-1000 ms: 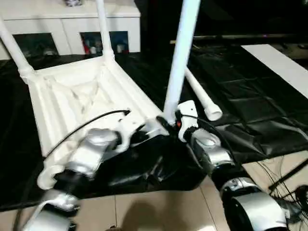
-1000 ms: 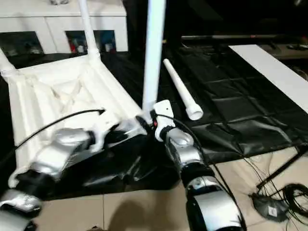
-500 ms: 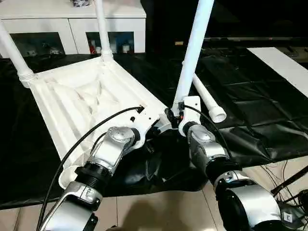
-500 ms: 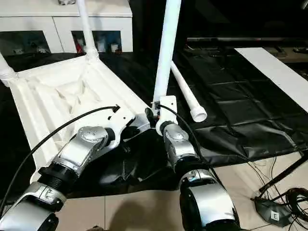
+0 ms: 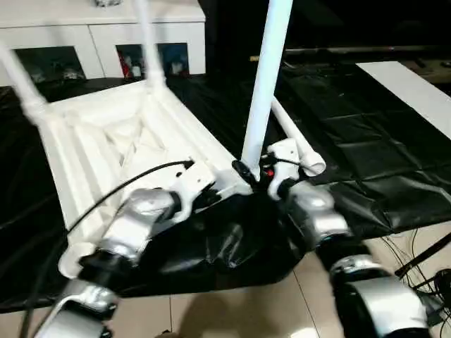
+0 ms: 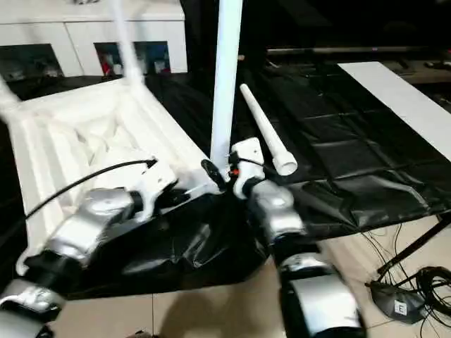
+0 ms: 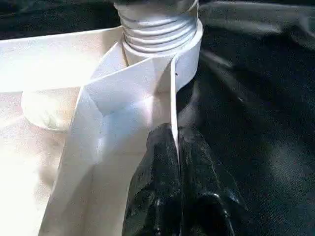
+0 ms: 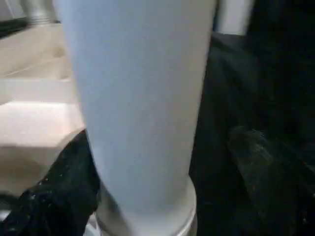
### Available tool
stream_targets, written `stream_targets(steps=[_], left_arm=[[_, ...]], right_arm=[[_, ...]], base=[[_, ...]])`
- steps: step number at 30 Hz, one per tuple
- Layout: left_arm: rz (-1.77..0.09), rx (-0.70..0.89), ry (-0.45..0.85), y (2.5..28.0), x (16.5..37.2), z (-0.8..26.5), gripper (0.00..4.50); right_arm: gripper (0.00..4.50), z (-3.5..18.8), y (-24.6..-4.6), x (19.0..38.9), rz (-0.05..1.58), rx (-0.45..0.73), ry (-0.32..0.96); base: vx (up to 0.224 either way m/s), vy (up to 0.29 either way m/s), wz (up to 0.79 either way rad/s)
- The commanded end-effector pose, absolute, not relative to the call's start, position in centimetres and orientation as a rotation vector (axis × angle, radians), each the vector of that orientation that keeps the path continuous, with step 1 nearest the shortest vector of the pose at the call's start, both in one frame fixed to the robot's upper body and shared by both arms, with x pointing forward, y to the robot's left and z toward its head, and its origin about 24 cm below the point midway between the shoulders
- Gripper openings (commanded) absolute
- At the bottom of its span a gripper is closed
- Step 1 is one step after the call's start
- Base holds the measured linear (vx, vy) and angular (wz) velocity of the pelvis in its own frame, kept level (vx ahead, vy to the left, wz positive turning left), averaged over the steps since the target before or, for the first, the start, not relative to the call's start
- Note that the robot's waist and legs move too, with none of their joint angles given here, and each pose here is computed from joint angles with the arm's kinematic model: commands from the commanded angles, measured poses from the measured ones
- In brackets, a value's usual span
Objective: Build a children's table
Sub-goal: Rotate leg to tighten
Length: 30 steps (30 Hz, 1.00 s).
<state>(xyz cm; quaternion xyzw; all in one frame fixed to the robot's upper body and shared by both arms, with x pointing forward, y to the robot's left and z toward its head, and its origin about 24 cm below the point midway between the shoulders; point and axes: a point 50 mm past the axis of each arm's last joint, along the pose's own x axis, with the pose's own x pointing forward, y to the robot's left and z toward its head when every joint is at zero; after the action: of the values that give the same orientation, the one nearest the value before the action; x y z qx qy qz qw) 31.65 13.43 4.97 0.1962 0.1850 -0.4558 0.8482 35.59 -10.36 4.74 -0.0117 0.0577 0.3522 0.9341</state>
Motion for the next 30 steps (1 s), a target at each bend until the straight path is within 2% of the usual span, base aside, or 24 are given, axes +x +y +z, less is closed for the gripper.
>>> stream_targets(steps=[1,8,18,30], left_arm=[[-1.065,0.356,0.367,13.3,30.6,4.9,0.0],[-1.201,0.327,0.392,14.1,29.1,5.4,0.0],[-1.245,0.317,0.409,14.3,28.6,5.5,0.0],[-1.233,0.33,0.421,14.8,28.7,5.6,0.0]], right_arm=[[4.15,4.4,-10.7,34.8,0.851,-0.048,0.135],[4.15,4.5,-11.0,33.5,1.107,-0.107,0.155],[4.15,4.4,-10.5,33.0,1.203,-0.137,0.173],[2.96,3.9,-10.6,32.7,1.239,-0.155,0.203]], base=[[0.0,0.0,0.0],[0.0,0.0,0.0],[0.0,0.0,0.0],[0.0,0.0,0.0]])
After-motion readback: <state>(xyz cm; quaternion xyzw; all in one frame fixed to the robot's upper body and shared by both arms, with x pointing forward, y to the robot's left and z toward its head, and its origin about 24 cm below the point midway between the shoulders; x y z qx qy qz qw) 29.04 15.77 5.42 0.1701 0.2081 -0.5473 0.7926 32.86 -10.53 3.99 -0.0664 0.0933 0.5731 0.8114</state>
